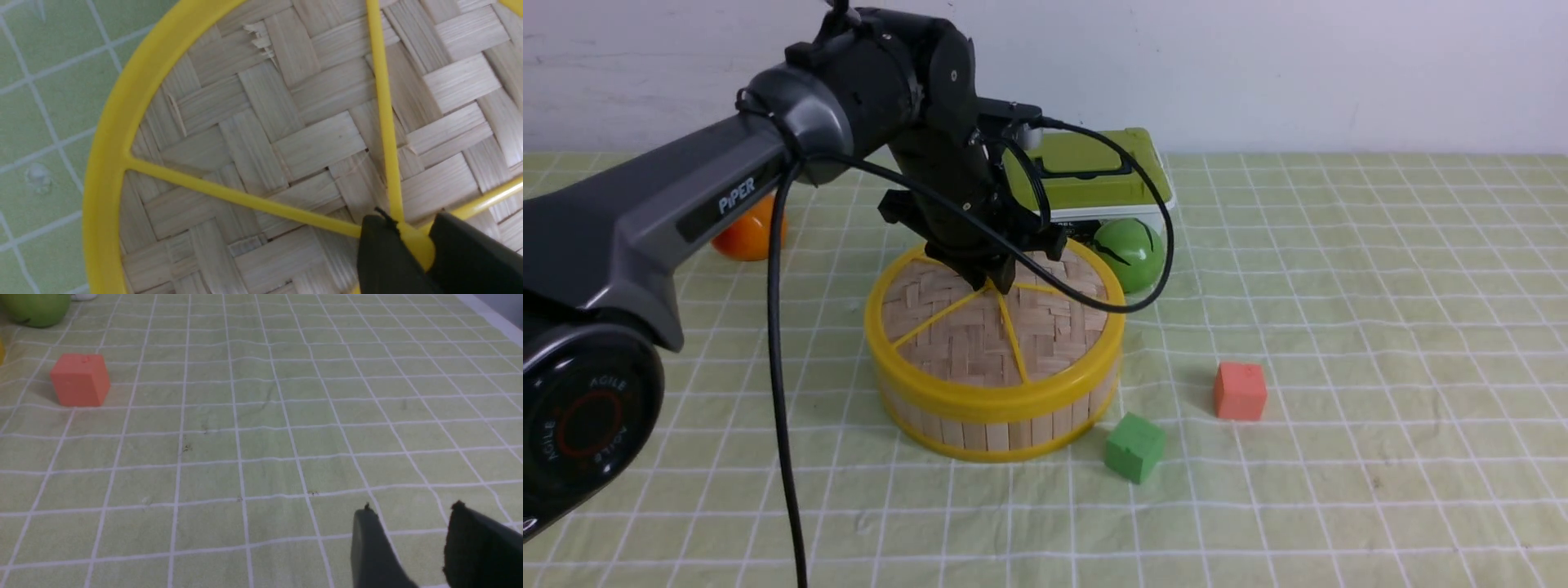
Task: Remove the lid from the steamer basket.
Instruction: Use the left arm to lift the lid of the steamer, then use the left arm to place the steamer lid on the table
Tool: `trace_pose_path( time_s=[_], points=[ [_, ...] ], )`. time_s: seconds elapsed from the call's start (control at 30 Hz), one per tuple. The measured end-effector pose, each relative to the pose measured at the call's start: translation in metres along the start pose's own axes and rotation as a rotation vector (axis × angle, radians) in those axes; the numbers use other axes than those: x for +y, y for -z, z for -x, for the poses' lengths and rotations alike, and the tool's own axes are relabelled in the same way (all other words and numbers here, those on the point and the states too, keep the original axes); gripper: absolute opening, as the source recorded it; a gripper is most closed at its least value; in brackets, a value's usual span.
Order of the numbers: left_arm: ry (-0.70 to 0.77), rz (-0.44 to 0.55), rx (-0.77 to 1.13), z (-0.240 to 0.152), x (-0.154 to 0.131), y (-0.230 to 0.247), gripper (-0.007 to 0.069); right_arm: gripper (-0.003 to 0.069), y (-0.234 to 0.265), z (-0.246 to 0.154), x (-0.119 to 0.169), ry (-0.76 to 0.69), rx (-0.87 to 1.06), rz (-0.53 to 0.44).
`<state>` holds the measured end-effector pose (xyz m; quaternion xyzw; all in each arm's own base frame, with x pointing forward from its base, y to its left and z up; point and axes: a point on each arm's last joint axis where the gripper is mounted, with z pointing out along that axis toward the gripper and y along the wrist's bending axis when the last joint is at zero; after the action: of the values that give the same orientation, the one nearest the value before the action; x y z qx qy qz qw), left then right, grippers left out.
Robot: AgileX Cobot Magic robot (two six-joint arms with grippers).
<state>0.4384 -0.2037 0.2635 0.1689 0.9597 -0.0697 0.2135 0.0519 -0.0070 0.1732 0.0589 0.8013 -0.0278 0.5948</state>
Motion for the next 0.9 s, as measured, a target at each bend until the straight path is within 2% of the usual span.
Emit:
trace_pose_path(
  time_s=[0.07,0.33,0.63,0.67,0.73,0.9],
  points=[
    [0.000,0.000,-0.003,0.001,0.000,0.001,0.0109,0.0241,0.000,0.000,0.000,0.000,0.000,0.000],
    [-0.001,-0.001,-0.015,0.002,0.000,0.010,0.0109,0.0241,0.000,0.000,0.000,0.000,0.000,0.000],
    [-0.002,0.030,-0.175,0.003,0.004,0.111,0.0109,0.0241,0.000,0.000,0.000,0.000,0.000,0.000],
    [0.013,0.064,-0.234,0.001,0.014,0.141,0.0109,0.0241,0.000,0.000,0.000,0.000,0.000,0.000],
    [0.050,0.114,-0.282,-0.004,0.033,0.172,0.0109,0.0241,0.000,0.000,0.000,0.000,0.000,0.000],
    [0.206,0.222,-0.283,-0.030,0.089,0.204,0.0109,0.0241,0.000,0.000,0.000,0.000,0.000,0.000]
  ],
)
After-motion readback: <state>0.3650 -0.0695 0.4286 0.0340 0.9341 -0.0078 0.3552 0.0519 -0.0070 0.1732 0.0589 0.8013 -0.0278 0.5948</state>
